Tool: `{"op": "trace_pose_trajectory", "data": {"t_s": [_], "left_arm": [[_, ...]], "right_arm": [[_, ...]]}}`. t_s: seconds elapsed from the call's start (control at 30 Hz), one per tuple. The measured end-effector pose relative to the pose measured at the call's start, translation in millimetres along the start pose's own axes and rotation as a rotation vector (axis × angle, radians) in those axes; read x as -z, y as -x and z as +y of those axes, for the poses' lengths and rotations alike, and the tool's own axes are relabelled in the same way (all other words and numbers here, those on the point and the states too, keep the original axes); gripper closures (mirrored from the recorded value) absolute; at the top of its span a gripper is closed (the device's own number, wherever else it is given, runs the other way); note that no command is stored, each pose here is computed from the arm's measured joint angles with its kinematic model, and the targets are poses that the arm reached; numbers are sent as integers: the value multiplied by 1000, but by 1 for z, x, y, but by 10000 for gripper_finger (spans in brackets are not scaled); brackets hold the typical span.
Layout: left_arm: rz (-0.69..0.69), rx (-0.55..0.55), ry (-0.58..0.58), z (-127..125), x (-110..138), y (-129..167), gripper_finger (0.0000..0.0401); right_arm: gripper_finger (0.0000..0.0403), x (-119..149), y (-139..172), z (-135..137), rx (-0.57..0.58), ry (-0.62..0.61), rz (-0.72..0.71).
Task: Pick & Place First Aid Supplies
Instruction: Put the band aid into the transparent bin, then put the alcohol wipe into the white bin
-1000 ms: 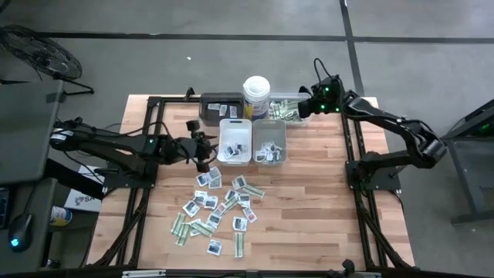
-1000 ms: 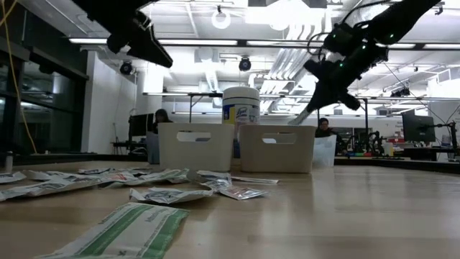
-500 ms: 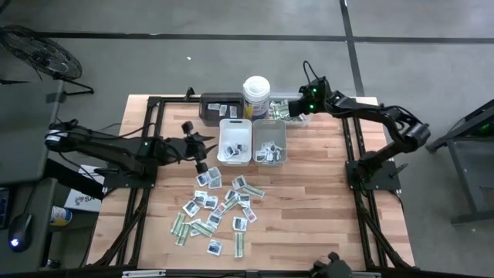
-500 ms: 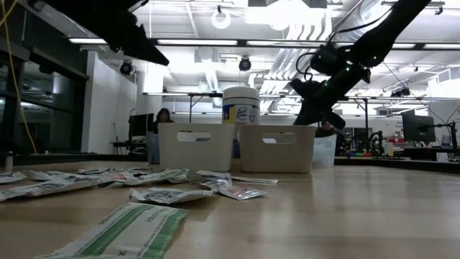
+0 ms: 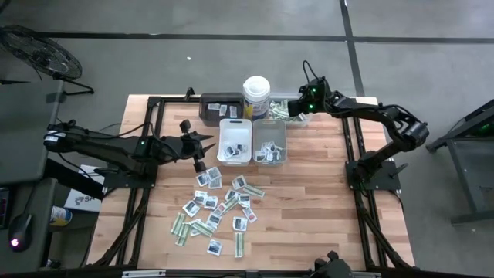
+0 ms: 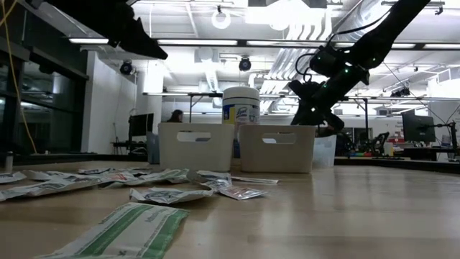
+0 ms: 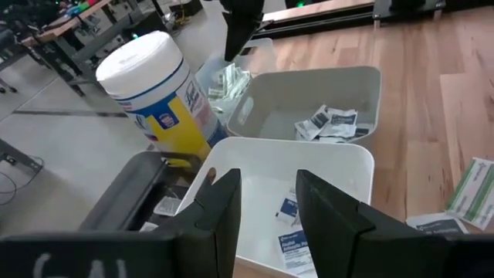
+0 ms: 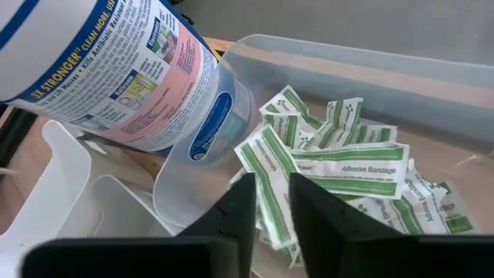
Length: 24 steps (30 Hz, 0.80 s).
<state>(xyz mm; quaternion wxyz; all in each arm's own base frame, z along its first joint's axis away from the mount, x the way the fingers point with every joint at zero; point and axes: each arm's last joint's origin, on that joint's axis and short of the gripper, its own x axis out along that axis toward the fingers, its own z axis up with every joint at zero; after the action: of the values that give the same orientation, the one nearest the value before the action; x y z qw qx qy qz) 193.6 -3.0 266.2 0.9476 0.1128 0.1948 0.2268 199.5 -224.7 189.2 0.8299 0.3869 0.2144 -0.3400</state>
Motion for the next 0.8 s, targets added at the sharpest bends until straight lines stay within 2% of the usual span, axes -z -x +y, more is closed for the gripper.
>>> {"op": "trace_pose_trajectory", "data": {"t_s": [0.2,0.37,0.6,0.8], "left_arm": [[-3,24,0,-1,0,0,279],[24,98,-20,-3,3,0,279],[231,247,-100,-7,26,4,279],[366,286,-51,-7,38,8,279]], "right_arm": [[270,-1,2,0,-8,-1,-4],[242,-8,16,6,-47,38,-47],[237,-18,50,22,-113,114,-152],[242,-22,77,35,-199,146,-216]]}}
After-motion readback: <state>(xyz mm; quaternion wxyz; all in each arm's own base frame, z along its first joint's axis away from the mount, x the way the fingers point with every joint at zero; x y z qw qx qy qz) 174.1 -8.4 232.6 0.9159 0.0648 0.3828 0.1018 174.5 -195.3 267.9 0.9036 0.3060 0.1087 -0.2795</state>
